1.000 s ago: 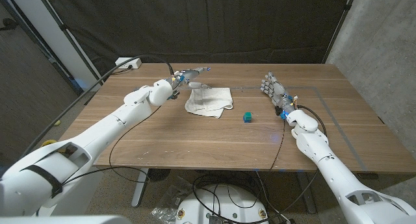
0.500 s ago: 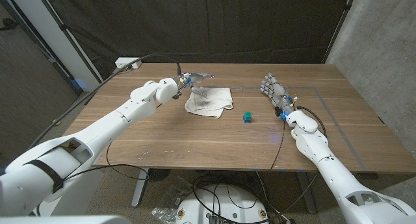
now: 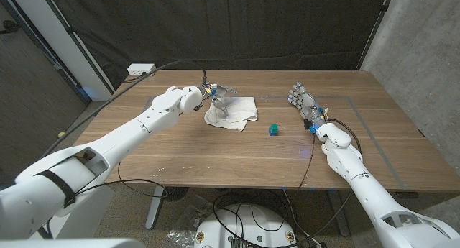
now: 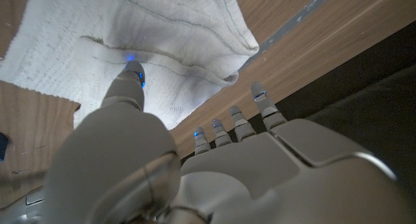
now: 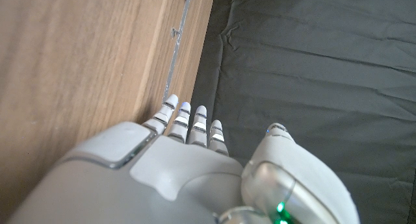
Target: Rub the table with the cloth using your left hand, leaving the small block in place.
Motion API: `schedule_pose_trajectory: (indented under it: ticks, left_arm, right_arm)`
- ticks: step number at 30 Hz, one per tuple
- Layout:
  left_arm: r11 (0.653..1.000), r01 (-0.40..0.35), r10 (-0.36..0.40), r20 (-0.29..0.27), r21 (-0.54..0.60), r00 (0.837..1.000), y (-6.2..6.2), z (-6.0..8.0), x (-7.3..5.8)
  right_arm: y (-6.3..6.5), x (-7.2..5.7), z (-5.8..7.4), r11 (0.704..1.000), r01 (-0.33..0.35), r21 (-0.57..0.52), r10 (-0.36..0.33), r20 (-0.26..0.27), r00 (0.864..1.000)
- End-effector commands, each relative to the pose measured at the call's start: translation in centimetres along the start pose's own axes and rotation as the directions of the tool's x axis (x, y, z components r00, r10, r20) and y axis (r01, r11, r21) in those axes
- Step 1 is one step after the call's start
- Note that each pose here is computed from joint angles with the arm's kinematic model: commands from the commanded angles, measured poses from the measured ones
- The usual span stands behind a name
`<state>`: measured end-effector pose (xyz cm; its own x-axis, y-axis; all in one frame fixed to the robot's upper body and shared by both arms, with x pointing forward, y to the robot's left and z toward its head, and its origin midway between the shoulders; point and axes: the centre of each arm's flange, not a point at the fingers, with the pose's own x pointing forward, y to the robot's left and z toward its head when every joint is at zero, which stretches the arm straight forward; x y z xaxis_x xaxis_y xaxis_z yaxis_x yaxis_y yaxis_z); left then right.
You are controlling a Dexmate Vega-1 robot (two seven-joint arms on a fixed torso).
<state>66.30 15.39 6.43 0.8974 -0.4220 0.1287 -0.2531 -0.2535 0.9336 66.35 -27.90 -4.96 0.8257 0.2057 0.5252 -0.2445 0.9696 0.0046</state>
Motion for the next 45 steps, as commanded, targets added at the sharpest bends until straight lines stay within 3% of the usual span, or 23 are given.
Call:
schedule_pose_trajectory:
  ticks: [1, 18, 45]
  left_arm:
    - [0.995, 0.078, -0.077, -0.016, 0.055, 0.997, -0.5, 0.5, 1.0]
    - [0.993, 0.099, -0.096, -0.033, 0.070, 0.995, -1.3, 0.5, 1.5]
    - [0.999, -0.017, 0.018, -0.014, 0.041, 1.000, -3.0, -0.1, 0.5]
  right_arm:
    - [0.0, 0.3, -0.1, 1.000, 0.002, 0.000, -0.002, -0.002, 1.000]
    - [0.2, 0.7, -0.2, 1.000, 0.005, -0.010, -0.005, -0.008, 1.000]
    - [0.4, 0.8, -0.4, 0.999, 0.003, -0.033, -0.004, -0.020, 1.000]
